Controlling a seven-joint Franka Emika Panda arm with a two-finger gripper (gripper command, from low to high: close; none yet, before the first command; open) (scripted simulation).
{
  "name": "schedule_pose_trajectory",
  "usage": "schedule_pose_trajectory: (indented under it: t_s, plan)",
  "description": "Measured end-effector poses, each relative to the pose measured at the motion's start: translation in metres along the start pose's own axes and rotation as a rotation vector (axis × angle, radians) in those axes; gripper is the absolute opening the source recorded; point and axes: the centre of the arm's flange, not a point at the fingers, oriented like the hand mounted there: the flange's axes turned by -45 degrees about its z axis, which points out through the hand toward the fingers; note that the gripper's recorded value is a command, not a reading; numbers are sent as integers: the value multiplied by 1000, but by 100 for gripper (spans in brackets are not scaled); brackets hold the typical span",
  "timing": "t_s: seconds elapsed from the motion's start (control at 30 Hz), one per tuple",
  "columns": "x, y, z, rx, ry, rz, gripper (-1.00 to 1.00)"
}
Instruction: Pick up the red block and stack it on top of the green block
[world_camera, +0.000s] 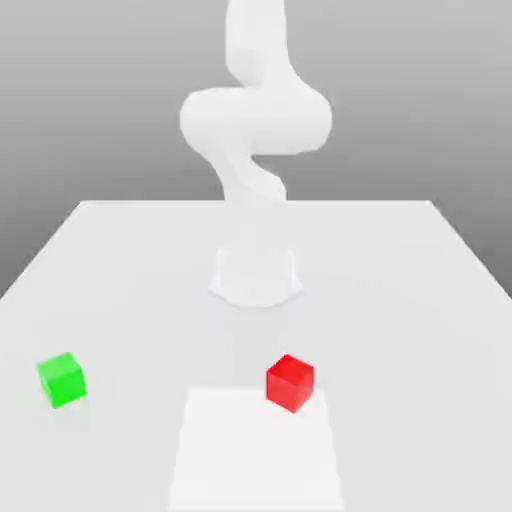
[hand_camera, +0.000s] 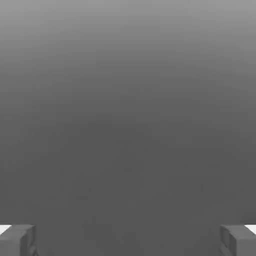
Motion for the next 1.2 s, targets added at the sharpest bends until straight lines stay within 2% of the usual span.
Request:
schedule_pose_trajectory:
  t_s: [0.3, 0.6, 0.77, 0.8, 1.03, 1.2]
  plan:
    - [-120, -33, 193, 108, -319, -372, 0]
    - [-327, -63, 311, 321, -636, -763, 0]
    - [-370, -66, 345, 340, -661, -794, 0]
    - [-376, -66, 350, 340, -662, -794, -100]
    - [-378, -66, 351, 341, -663, -795, -100]
    - [-354, -65, 327, 341, -663, -794, -100]
